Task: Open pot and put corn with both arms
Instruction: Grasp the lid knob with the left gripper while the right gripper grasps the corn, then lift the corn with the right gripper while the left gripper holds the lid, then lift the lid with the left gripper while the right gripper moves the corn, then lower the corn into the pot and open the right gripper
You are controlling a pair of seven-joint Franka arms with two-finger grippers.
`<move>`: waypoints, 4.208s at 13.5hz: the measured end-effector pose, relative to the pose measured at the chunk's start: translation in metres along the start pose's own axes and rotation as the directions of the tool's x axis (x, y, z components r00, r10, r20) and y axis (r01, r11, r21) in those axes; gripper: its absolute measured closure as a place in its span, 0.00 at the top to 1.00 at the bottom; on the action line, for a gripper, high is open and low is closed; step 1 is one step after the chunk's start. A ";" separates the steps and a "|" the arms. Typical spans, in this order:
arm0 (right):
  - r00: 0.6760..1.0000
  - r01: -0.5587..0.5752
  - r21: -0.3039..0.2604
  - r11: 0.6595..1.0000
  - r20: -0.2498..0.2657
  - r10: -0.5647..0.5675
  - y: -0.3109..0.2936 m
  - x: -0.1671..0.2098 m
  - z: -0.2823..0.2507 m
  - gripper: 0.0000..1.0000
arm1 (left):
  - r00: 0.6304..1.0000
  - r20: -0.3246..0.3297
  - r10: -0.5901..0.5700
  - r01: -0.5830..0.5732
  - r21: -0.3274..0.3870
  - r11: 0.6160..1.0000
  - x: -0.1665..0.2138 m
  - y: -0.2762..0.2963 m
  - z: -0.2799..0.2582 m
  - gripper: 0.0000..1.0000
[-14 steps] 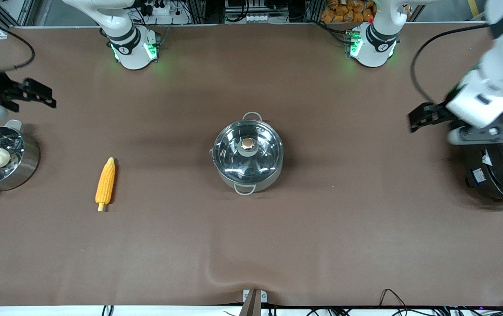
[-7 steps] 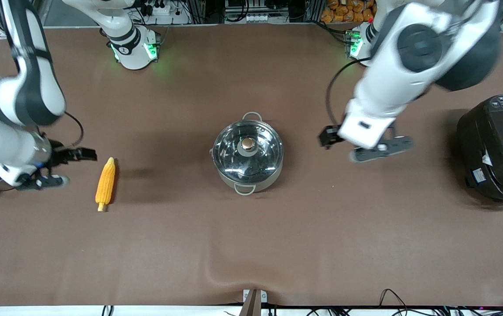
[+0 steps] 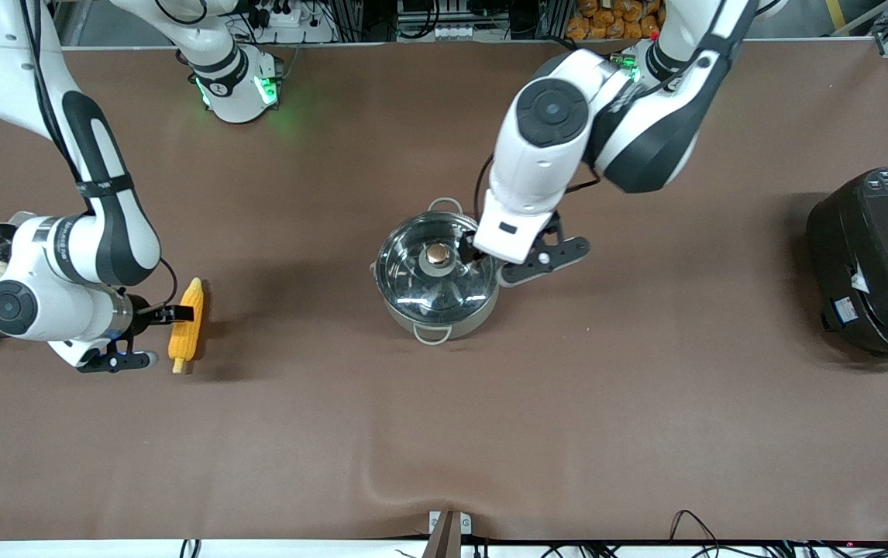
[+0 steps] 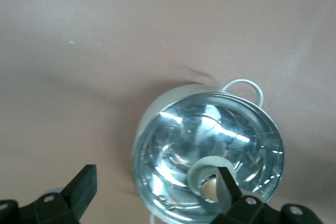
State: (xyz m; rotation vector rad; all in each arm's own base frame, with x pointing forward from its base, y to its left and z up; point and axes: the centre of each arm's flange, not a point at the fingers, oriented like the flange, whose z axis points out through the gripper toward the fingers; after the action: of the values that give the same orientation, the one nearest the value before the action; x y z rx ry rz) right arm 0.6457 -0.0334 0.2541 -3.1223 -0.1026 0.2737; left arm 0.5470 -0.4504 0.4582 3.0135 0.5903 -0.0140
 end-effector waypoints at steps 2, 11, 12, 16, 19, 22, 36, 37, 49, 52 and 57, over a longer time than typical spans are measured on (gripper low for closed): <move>0.999 -0.006 -0.003 1.000 -0.050 0.005 0.005 -0.001 0.030 1.00 | 1.000 0.004 -0.005 0.005 -0.009 1.000 -0.011 0.018 0.031 1.00; 0.997 0.002 -0.002 1.000 -0.075 -0.002 0.000 -0.006 0.073 0.44 | 1.000 0.015 0.022 -0.023 0.034 0.999 -0.063 0.053 0.096 1.00; 0.998 0.006 0.001 1.000 -0.058 -0.005 -0.002 -0.007 0.067 0.44 | 0.999 0.017 0.026 -0.027 0.039 0.999 -0.066 0.054 0.102 1.00; 0.998 0.064 0.000 0.998 0.006 -0.064 -0.041 -0.011 0.001 0.38 | 0.999 0.017 0.032 -0.033 0.037 0.999 -0.070 0.058 0.114 1.00; 0.993 0.112 -0.001 0.994 0.045 -0.112 -0.078 -0.015 -0.050 0.37 | 0.999 0.019 0.036 -0.037 0.039 0.999 -0.072 0.059 0.119 0.96; 0.993 0.110 0.064 0.992 0.045 -0.113 -0.104 -0.011 -0.085 0.37 | 0.999 0.021 0.042 -0.042 0.042 0.998 -0.078 0.061 0.122 0.81; 0.999 0.012 0.041 0.999 0.038 -0.014 -0.283 -0.037 -0.113 0.37 | 1.000 0.006 0.019 -0.019 0.022 1.000 -0.076 0.064 0.110 0.50; 0.999 0.014 0.037 0.999 0.033 -0.015 -0.292 -0.039 -0.113 0.37 | 1.000 -0.003 0.012 -0.012 0.008 1.000 -0.072 0.064 0.099 0.50; 0.986 0.165 0.009 0.986 -0.036 -0.164 -0.467 -0.078 -0.084 0.37 | 1.000 -0.018 -0.014 0.016 0.068 0.998 0.080 -0.081 -0.058 0.50; 0.981 0.185 0.018 0.983 -0.063 -0.184 -0.492 -0.070 -0.057 0.37 | 0.999 0.010 0.042 -0.043 0.096 0.994 0.143 -0.163 -0.061 0.50; 0.984 0.153 0.038 0.988 -0.096 -0.148 -0.512 -0.067 -0.032 0.37 | 0.985 0.083 0.153 -0.161 0.112 0.980 0.212 -0.286 -0.024 0.50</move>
State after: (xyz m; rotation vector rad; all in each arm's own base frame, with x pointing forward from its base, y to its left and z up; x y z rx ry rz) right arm 0.5522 0.4735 0.3034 -3.0547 -0.3251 0.1273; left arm 0.6357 -0.1048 0.4584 3.1487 0.3554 -0.1565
